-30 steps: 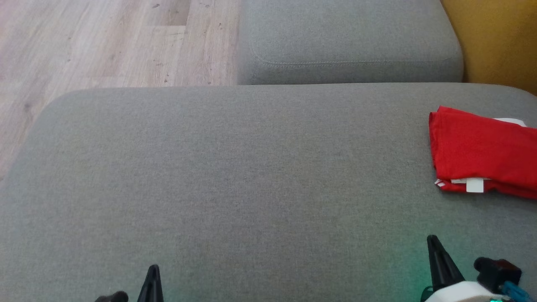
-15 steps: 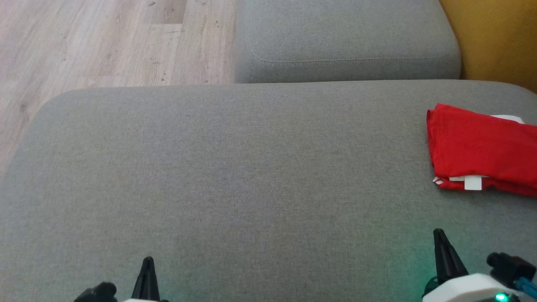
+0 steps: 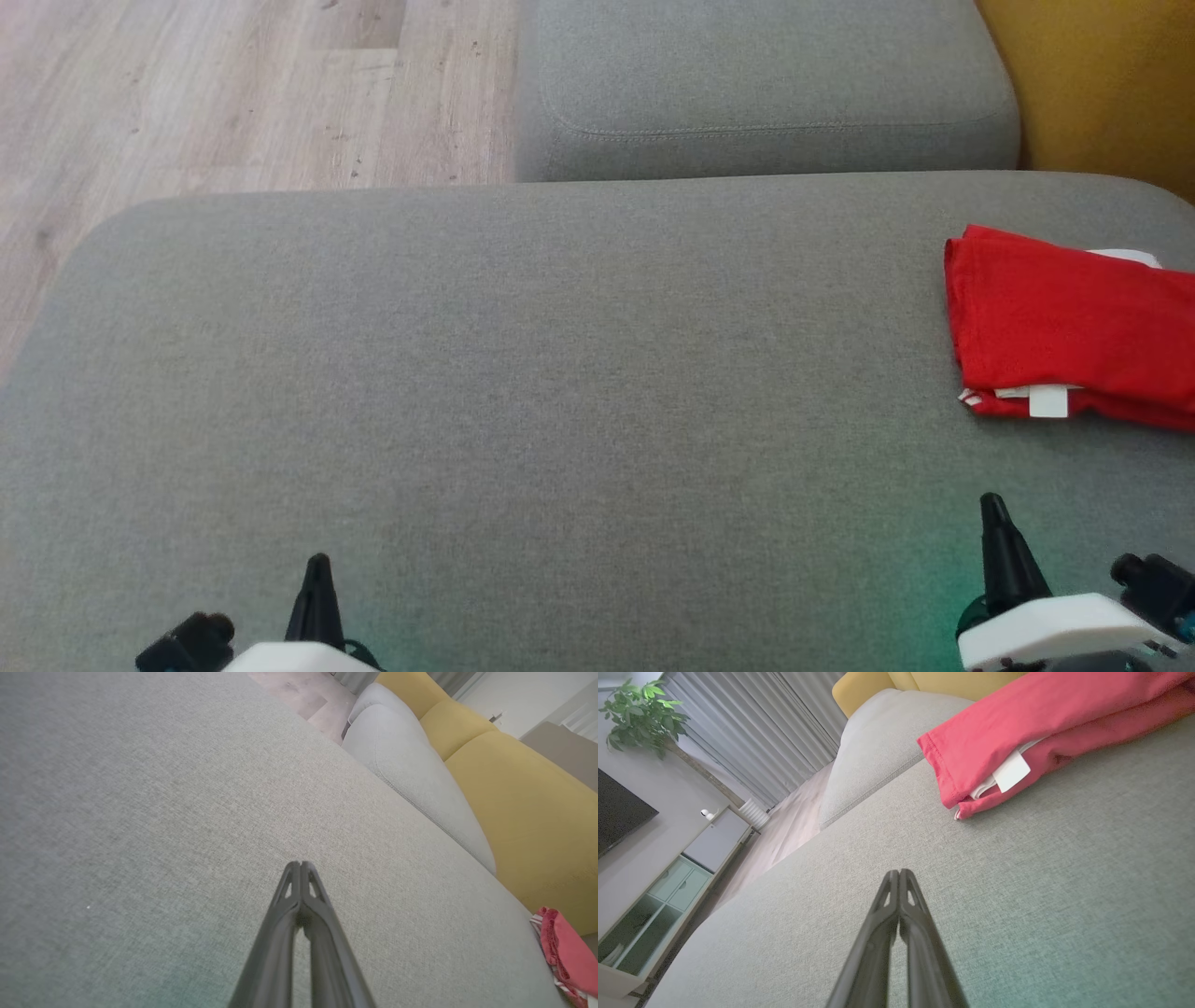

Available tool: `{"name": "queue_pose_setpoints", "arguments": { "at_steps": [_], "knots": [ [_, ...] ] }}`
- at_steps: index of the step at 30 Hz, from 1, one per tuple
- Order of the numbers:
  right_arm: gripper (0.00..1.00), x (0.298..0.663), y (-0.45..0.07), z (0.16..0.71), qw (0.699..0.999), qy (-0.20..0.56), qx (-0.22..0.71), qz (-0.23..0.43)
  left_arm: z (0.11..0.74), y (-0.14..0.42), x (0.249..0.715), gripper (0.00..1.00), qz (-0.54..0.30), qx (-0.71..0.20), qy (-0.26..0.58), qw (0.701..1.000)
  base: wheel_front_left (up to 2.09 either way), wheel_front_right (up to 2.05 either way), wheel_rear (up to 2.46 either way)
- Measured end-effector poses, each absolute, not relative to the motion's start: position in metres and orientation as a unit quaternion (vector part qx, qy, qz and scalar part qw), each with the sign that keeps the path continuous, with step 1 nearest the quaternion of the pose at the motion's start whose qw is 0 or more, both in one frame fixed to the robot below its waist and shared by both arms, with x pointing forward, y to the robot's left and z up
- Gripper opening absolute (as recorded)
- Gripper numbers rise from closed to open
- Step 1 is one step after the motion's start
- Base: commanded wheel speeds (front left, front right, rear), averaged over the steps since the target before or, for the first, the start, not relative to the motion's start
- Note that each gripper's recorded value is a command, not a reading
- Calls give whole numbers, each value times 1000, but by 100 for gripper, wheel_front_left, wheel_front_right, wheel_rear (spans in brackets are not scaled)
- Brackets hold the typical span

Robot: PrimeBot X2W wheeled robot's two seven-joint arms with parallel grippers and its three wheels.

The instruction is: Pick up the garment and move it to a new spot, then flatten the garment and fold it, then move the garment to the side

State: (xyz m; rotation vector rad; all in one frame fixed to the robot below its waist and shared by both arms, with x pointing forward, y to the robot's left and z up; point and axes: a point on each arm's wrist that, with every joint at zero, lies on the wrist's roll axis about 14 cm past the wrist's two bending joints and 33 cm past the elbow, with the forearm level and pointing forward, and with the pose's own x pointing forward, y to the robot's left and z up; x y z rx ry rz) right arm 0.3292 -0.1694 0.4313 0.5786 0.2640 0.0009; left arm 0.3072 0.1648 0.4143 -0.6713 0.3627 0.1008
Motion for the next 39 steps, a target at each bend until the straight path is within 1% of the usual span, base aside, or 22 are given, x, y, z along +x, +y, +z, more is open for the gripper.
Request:
{"name": "queue_pose_setpoints", "arguments": {
  "at_steps": [16, 39],
  "knots": [
    [0, 339, -176, 439, 921, 114, 373, -18, 422, 167, 321, 0, 55, -407, 168, 896, 0, 0, 0],
    [0, 349, -186, 448, 860, 91, 501, -40, 437, 173, 340, 0, 53, -521, 140, 840, 0, 0, 0]
  ]
}}
